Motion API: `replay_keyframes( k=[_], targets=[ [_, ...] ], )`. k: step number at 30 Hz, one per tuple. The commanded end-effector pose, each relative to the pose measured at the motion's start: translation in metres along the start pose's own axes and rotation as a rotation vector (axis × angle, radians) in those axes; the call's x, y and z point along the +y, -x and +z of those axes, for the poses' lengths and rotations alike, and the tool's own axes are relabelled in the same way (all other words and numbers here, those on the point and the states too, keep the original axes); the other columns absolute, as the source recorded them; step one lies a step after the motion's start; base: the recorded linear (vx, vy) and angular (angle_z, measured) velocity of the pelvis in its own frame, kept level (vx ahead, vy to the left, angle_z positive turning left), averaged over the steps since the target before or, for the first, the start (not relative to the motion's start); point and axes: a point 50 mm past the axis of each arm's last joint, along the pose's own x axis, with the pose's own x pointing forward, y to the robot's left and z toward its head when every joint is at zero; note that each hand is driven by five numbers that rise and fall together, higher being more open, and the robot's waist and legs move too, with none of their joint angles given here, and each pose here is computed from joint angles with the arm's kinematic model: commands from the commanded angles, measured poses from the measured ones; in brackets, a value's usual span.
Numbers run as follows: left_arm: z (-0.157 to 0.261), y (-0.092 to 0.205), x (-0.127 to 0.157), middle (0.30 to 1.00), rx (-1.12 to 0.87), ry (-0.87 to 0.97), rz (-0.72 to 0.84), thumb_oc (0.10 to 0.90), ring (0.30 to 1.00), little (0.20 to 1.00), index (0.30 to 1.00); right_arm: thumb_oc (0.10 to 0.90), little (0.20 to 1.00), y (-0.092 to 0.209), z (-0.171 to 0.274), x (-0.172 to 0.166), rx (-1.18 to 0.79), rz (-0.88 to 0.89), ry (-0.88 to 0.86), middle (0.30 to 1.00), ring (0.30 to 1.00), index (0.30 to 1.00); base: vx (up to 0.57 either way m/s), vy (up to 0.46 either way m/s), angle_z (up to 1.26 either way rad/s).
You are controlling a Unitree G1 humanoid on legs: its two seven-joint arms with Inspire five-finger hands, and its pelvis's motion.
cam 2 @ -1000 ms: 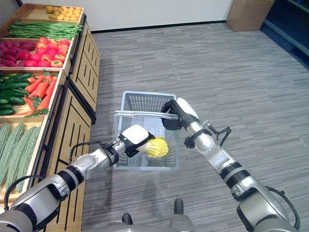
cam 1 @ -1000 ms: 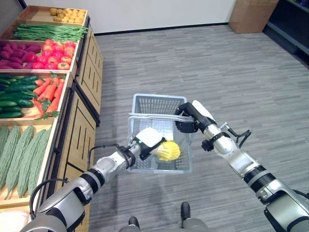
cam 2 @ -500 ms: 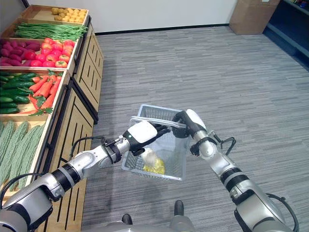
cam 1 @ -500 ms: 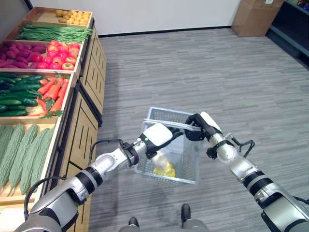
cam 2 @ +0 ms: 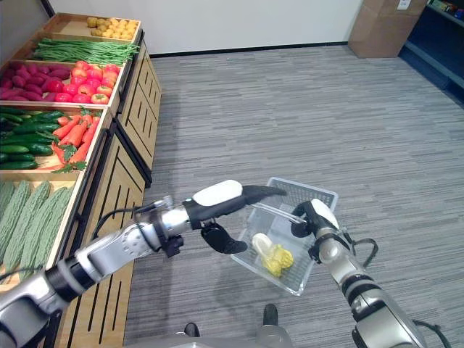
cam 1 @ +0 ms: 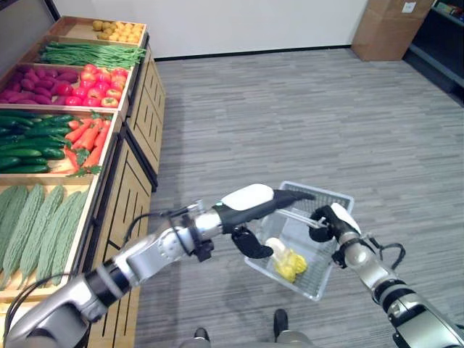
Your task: Get the vegetables into the basket
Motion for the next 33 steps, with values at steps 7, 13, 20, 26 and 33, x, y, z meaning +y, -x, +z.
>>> replay_keyframes(
  k=[7, 13, 20, 26, 33],
  targets=[
    [-0.054, 0.057, 0.012, 1.0, 0.259, 0.391, 0.324, 0.9, 1.0, 1.0, 1.0, 0.4, 0.3, 0.007, 0.004, -0.063, -0.12, -0.239, -0.054, 0.3, 0.3, 0.3, 0.0, -0.007, 0.07],
    [-0.117, 0.114, -0.029, 1.0, 0.647, 0.503, 0.366, 0.9, 1.0, 1.0, 1.0, 0.4, 0.3, 0.021, -0.035, -0.054, 0.007, -0.234, -0.111, 0.3, 0.3, 0.3, -0.01, 0.0, 0.06],
    [-0.158, 0.166, -0.08, 1.0, 1.061, 0.391, 0.272, 0.9, 1.0, 1.0, 1.0, 0.4, 0.3, 0.045, -0.071, -0.034, 0.109, -0.198, -0.153, 0.3, 0.3, 0.3, 0.0, 0.001, 0.0],
    [-0.169, 0.196, -0.125, 1.0, 1.318, 0.362, 0.178, 0.9, 1.0, 1.0, 1.0, 0.4, 0.3, 0.061, -0.085, -0.01, 0.149, -0.163, -0.237, 0.3, 0.3, 0.3, 0.0, 0.004, -0.03],
    [-0.164, 0.225, -0.167, 1.0, 1.552, 0.431, 0.207, 0.9, 1.0, 1.0, 1.0, 0.4, 0.3, 0.083, -0.106, 0.015, 0.242, -0.098, -0.251, 0.3, 0.3, 0.3, 0.02, 0.011, -0.07]
  ],
)
